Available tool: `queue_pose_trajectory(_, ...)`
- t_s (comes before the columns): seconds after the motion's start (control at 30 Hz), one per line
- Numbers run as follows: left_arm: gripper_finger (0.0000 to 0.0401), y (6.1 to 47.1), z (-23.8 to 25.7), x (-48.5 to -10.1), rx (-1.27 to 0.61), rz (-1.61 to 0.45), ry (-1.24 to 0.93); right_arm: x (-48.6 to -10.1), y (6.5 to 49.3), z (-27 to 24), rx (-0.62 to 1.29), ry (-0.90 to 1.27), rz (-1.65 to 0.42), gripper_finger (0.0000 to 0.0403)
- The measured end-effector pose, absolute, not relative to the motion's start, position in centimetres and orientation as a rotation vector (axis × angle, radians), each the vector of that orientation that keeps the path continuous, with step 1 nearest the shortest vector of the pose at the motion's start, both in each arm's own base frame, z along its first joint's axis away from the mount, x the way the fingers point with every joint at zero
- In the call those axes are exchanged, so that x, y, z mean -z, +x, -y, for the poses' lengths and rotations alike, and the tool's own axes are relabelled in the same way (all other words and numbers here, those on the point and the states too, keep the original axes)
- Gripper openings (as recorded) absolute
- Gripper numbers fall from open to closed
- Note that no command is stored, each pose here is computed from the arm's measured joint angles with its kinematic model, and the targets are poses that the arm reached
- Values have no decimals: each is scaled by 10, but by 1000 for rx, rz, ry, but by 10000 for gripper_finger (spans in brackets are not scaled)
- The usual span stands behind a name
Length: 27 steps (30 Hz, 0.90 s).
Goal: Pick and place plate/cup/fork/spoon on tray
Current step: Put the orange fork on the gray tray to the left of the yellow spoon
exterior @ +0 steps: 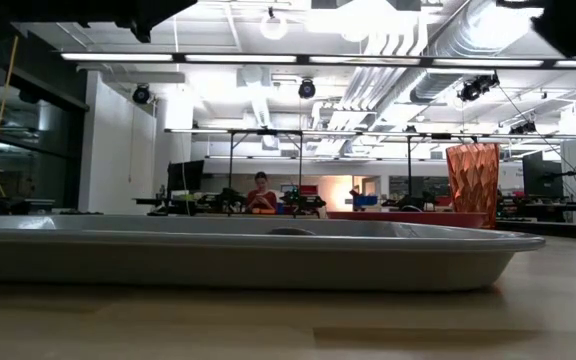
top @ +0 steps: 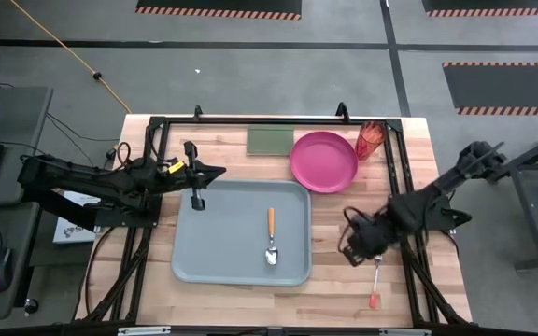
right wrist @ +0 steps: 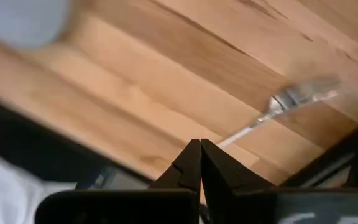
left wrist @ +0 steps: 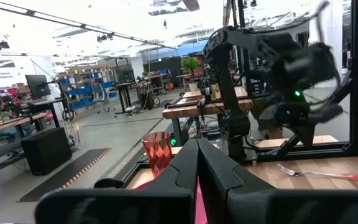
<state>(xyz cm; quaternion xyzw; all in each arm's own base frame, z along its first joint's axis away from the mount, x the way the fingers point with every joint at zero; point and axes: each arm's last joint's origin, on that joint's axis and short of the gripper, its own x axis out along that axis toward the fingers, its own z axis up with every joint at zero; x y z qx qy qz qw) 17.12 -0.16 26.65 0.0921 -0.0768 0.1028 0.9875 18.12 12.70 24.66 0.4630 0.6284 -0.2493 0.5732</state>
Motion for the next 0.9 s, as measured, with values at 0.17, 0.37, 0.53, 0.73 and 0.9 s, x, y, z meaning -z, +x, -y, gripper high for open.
queue_pose_trajectory(0.17,0,171,2,-266,-206,153,185,-222,164,-150,772,1073,-1515,1)
queue_pose_trajectory(0.37,0,171,2,-266,-206,149,185,-193,154,-168,868,1128,-1537,26)
queue_pose_trajectory(0.53,0,171,2,-266,-206,148,185,-174,153,-177,853,1153,-1499,97)
queue_pose_trajectory(0.73,0,171,2,-266,-205,148,184,-149,146,-175,931,1118,-1510,166)
queue_pose_trajectory(0.9,0,171,2,-266,-205,148,180,-142,144,-172,965,1114,-1463,176)
